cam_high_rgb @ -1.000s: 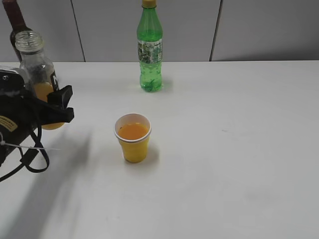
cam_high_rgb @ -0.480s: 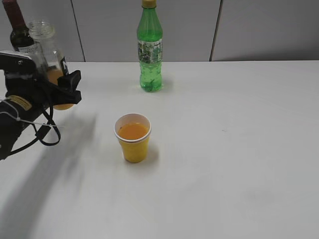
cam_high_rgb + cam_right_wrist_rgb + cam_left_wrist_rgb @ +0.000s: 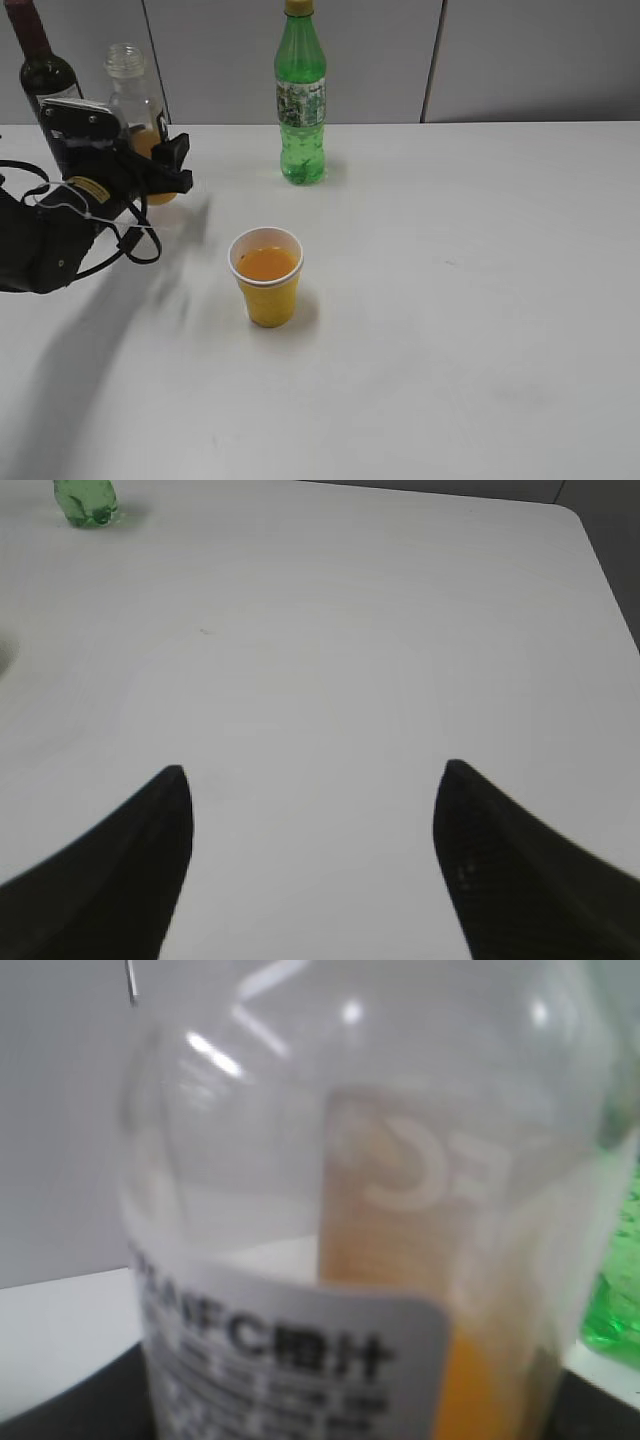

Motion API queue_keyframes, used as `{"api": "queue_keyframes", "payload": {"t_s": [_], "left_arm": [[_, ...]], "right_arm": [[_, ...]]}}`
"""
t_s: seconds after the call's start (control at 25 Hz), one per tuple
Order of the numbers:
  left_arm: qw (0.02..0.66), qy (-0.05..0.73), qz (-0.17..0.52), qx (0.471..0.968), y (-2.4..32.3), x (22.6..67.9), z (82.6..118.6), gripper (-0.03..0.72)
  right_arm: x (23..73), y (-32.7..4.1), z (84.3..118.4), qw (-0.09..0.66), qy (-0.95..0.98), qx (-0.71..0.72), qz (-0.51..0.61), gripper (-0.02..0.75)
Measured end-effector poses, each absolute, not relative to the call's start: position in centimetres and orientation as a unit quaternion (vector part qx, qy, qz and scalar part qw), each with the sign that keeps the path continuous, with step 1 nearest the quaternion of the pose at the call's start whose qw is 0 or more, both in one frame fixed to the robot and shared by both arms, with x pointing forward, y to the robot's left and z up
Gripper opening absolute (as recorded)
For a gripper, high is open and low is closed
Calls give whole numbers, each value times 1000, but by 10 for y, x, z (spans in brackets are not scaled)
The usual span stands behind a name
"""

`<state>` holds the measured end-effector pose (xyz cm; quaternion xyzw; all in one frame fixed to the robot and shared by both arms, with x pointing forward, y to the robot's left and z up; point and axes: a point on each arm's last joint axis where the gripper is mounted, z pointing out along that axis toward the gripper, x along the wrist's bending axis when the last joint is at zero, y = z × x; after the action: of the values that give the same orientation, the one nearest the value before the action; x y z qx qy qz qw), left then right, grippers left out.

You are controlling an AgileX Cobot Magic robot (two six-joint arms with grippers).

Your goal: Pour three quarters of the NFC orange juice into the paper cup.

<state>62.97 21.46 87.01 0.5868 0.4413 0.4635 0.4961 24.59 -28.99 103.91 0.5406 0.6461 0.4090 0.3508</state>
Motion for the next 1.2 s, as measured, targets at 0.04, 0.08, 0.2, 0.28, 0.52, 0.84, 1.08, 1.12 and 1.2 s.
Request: {"api": "queue_keyframes", "payload": {"t_s": [0.04, 0.08, 0.2, 0.28, 0.52, 0.84, 1.08, 1.12, 1.2], "left_arm": [[496, 441, 464, 587, 214, 633, 868, 468], [495, 442, 463, 588, 214, 635, 865, 468], [490, 445, 459, 592, 213, 637, 855, 468], [485, 449, 454, 597, 213, 636, 847, 468], [484, 450, 454, 598, 214, 636, 842, 468], [487, 448, 456, 596, 213, 636, 843, 471], [490, 446, 459, 592, 214, 637, 844, 526], [490, 446, 460, 591, 214, 635, 844, 540], [487, 448, 458, 594, 215, 630, 841, 566]], "right_arm": [[246, -290, 1039, 351, 646, 541, 409, 592], [246, -290, 1039, 351, 646, 541, 409, 592], [246, -290, 1039, 351, 646, 541, 409, 592], [246, -290, 1039, 351, 646, 541, 409, 592], [246, -290, 1039, 351, 646, 541, 409, 592], [246, -290, 1039, 351, 646, 541, 409, 591], [246, -290, 1039, 351, 646, 541, 409, 591], [246, -290, 1039, 351, 646, 541, 409, 591], [246, -290, 1039, 351, 646, 541, 409, 591]]}}
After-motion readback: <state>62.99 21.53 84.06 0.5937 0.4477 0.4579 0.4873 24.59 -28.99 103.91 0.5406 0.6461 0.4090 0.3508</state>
